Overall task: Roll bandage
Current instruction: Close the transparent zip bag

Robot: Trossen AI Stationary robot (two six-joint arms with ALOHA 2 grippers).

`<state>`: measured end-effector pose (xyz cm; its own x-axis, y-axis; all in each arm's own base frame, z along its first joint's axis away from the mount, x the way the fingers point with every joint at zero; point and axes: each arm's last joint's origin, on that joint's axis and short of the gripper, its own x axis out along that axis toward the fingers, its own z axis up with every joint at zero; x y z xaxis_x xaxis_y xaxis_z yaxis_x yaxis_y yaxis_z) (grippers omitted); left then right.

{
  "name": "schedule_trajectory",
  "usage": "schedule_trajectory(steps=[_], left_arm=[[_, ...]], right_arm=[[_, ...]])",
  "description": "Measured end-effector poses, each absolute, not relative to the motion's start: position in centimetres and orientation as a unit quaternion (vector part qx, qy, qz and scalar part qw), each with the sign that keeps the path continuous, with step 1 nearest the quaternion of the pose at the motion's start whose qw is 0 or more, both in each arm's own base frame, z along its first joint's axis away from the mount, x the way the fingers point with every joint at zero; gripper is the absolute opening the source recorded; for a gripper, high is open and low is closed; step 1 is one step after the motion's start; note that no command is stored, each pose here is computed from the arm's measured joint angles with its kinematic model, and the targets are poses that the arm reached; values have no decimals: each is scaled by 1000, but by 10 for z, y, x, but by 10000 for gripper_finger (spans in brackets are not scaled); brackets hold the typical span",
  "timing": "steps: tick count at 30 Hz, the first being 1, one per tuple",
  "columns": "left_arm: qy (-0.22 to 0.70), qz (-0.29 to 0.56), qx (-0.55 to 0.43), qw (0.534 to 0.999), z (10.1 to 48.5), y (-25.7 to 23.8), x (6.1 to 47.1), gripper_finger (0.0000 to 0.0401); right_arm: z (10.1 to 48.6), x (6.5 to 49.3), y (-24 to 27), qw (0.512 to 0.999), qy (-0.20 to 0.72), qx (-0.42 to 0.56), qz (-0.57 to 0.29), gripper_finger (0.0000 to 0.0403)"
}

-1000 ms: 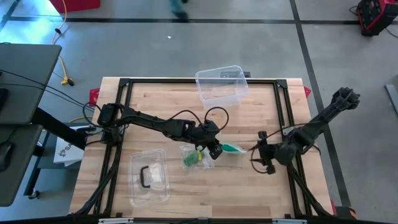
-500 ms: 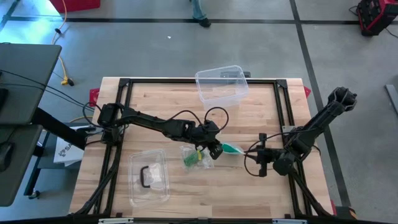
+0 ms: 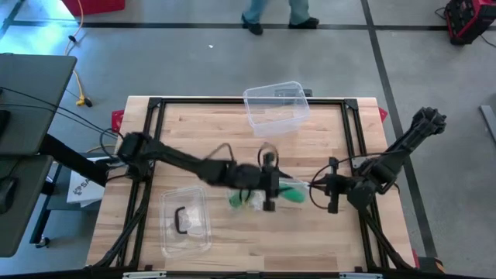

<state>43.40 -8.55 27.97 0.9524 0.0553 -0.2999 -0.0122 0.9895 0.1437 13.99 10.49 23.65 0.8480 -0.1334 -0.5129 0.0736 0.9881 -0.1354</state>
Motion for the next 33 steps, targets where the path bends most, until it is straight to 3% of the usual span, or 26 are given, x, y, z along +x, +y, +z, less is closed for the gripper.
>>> schedule_trajectory(steps=[4, 10, 13, 23, 28, 33], left_arm=[[90, 57, 132, 986, 267, -103, 449, 143], [69, 75, 100, 990, 252, -94, 464, 143], [66, 41, 104, 991, 247, -91, 467, 147], [67, 26, 84, 994, 230, -86, 476, 199], [72, 19, 84, 994, 228, -86, 476, 195], [82, 13, 90, 993, 225, -86, 476, 163]], right_arm=[[244, 141, 101, 963, 264, -39, -49, 1], [245, 142, 102, 963, 264, -45, -35, 0], [245, 143, 102, 964, 260, -44, -31, 0], [248, 148, 100, 966, 255, -30, -27, 0], [249, 152, 98, 967, 252, -29, -21, 0], [250, 152, 98, 968, 251, -23, -14, 0]])
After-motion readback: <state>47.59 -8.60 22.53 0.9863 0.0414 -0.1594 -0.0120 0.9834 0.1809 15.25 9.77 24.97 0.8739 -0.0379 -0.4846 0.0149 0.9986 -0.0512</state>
